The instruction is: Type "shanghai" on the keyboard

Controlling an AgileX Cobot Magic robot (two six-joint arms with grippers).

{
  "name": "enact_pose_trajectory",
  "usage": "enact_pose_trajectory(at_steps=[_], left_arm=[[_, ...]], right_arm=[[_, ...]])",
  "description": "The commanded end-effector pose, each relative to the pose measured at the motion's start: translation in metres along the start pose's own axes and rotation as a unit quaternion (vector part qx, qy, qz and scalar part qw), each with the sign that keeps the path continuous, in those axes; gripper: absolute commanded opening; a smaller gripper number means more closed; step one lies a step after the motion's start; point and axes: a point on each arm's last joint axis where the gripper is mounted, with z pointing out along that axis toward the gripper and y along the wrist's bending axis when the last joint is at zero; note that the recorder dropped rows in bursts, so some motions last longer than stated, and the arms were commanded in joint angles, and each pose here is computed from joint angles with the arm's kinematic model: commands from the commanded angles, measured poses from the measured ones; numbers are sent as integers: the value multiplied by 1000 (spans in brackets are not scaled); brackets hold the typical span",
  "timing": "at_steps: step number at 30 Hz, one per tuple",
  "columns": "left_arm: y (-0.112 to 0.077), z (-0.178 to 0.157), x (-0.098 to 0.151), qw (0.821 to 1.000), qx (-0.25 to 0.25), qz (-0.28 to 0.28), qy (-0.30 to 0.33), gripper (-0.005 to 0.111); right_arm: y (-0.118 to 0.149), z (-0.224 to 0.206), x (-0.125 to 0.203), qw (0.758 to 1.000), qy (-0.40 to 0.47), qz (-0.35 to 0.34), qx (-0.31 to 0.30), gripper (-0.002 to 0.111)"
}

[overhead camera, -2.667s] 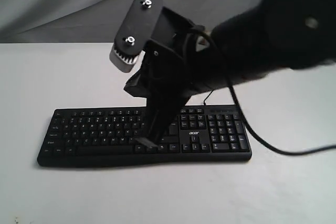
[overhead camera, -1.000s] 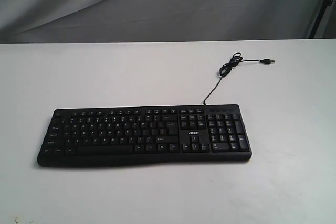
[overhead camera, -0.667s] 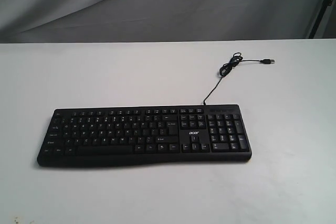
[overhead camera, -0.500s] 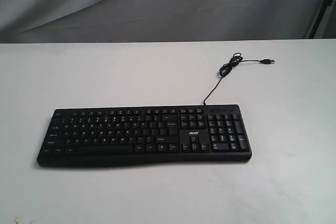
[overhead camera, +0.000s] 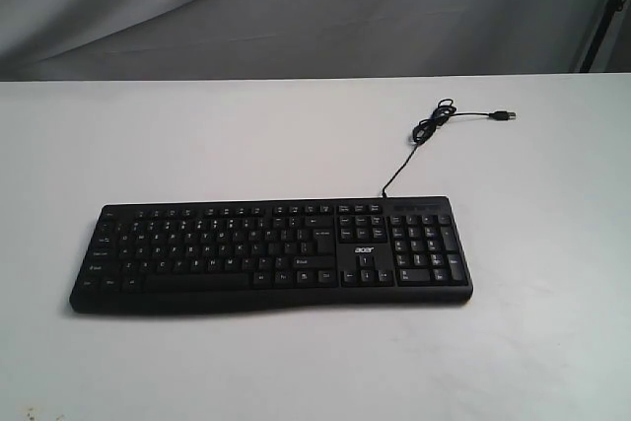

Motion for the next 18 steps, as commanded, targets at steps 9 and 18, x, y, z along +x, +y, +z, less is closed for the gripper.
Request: enact_pose_trajectory(at_steps=[9,18], left_arm=[[0,0,1,1000,2,-1,-2,0],[0,0,1,1000,2,-1,-2,0]], right_arm=[[0,-17,-2,1000,-15,-1,16,0],[-2,-18,14,997,59,-46,21,0]])
